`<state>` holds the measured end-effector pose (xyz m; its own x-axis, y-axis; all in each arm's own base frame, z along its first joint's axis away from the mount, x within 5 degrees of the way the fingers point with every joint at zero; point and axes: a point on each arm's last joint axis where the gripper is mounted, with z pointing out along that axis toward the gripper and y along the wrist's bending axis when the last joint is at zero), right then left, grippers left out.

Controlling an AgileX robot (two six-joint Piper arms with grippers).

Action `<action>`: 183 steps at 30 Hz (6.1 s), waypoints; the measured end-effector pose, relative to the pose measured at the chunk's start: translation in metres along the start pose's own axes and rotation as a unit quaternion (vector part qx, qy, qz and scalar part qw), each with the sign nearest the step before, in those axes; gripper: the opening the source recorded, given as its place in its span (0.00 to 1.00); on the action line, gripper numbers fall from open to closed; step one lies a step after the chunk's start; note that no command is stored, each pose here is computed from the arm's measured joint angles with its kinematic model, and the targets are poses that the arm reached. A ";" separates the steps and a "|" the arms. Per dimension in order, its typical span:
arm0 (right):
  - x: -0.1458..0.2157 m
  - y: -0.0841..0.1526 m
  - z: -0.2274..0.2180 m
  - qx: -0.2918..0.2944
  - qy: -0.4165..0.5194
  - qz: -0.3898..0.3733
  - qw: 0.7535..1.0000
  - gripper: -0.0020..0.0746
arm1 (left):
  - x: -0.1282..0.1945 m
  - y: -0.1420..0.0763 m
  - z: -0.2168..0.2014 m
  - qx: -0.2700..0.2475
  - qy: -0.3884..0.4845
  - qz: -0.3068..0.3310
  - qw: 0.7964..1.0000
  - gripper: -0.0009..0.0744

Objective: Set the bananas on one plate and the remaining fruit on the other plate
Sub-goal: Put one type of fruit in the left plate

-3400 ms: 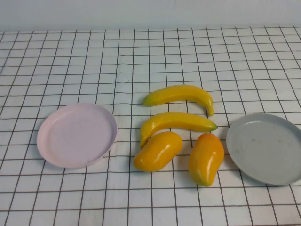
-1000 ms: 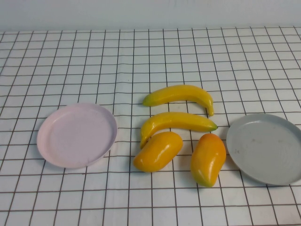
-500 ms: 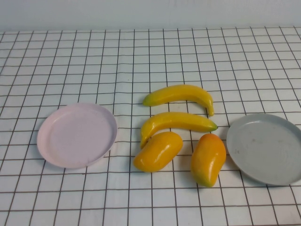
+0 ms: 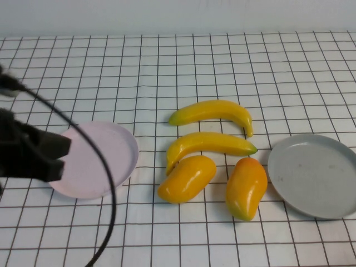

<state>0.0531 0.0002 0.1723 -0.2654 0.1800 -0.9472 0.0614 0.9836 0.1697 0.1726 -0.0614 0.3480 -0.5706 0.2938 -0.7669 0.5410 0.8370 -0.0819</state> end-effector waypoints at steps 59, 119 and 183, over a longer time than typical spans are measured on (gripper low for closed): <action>0.000 0.000 0.000 0.000 0.000 0.000 1.000 0.01 | -0.046 -0.069 0.285 0.035 0.363 0.192 0.911 0.72; 0.000 0.000 0.000 0.000 0.000 0.000 1.000 0.01 | -0.062 0.109 0.232 -0.049 0.355 -0.009 0.934 0.72; 0.000 0.000 0.000 0.000 0.000 0.000 1.000 0.01 | -0.032 -0.178 0.305 0.068 0.313 0.109 0.941 0.90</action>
<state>0.0531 0.0002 0.1723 -0.2654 0.1800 -0.9472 0.0614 0.9836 0.1697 0.2829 -0.3601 0.1928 -0.6666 0.7014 -0.2524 0.7367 0.6715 -0.0797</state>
